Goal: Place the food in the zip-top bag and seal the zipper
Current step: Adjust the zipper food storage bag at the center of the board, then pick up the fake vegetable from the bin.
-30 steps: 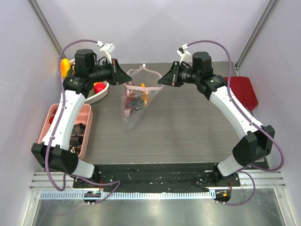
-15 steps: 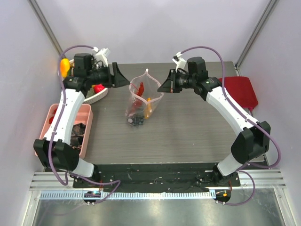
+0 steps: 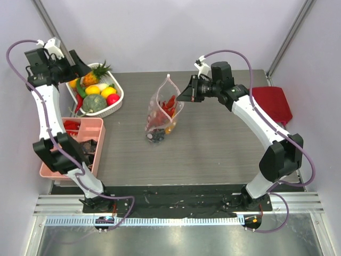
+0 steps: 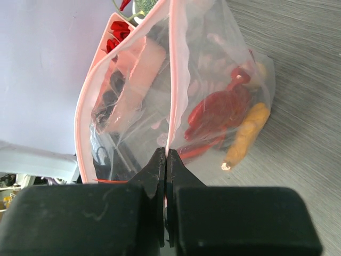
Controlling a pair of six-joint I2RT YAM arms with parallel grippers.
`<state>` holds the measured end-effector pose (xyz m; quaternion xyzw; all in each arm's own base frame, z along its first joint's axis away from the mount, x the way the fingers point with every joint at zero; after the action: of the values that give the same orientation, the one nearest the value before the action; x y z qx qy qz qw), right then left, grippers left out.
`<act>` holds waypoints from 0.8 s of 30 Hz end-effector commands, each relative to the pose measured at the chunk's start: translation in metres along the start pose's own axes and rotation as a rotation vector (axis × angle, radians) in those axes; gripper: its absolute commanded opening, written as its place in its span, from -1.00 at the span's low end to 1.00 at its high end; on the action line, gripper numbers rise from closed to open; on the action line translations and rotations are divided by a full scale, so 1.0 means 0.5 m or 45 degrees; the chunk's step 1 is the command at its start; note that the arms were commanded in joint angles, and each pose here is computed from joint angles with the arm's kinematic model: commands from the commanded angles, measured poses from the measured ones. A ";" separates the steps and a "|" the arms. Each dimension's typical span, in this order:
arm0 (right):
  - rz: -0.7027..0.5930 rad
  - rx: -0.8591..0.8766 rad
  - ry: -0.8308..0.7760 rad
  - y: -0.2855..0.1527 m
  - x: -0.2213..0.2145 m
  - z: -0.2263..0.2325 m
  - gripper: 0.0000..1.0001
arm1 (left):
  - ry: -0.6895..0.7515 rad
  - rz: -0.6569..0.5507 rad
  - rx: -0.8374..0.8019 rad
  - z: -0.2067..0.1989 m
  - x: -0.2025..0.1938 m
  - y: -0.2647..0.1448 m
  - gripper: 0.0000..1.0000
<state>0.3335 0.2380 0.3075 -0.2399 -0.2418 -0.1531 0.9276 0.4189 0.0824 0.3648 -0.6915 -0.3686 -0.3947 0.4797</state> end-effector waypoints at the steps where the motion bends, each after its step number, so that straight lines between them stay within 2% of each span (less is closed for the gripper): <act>1: -0.081 0.165 -0.079 -0.016 0.043 0.086 -0.98 | 0.107 0.052 0.254 0.117 -0.015 0.054 0.82; 2: -0.083 0.193 -0.086 -0.019 0.046 0.099 -0.98 | 0.120 0.040 0.275 0.127 -0.004 0.061 0.77; 3: -0.084 0.204 -0.085 -0.019 0.047 0.105 -0.98 | 0.105 0.089 0.295 0.157 -0.027 0.094 0.62; 4: -0.084 0.209 -0.082 -0.020 0.048 0.110 -0.98 | 0.105 0.079 0.373 0.173 -0.011 0.096 0.54; 6: -0.082 0.220 -0.093 -0.018 0.045 0.118 -0.98 | 0.069 0.129 0.441 0.215 -0.039 0.137 0.41; 7: -0.078 0.217 -0.106 -0.016 0.043 0.115 -0.98 | 0.061 0.116 0.515 0.233 -0.031 0.142 0.36; 14: -0.052 0.201 -0.068 0.005 0.037 0.095 -0.98 | 0.016 0.161 0.602 0.299 -0.085 0.221 0.07; 24: -0.067 0.304 -0.041 0.010 0.052 0.126 -0.98 | -0.069 0.228 0.616 0.339 -0.168 0.289 0.09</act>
<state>0.3353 0.2622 0.3271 -0.1859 -0.2371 -0.1414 0.9430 0.5293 0.1897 0.1873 -0.6169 -0.3726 -0.2134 0.6596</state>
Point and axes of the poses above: each gripper's point midway between its finger pads, its own y axis out along the fingers, its own z axis along the line the jaws close on, x = y × z, the point moved 6 cm from there along -y, back along the fingers, and after that the axes turned 10 degrees about y, right-handed, at the moved point
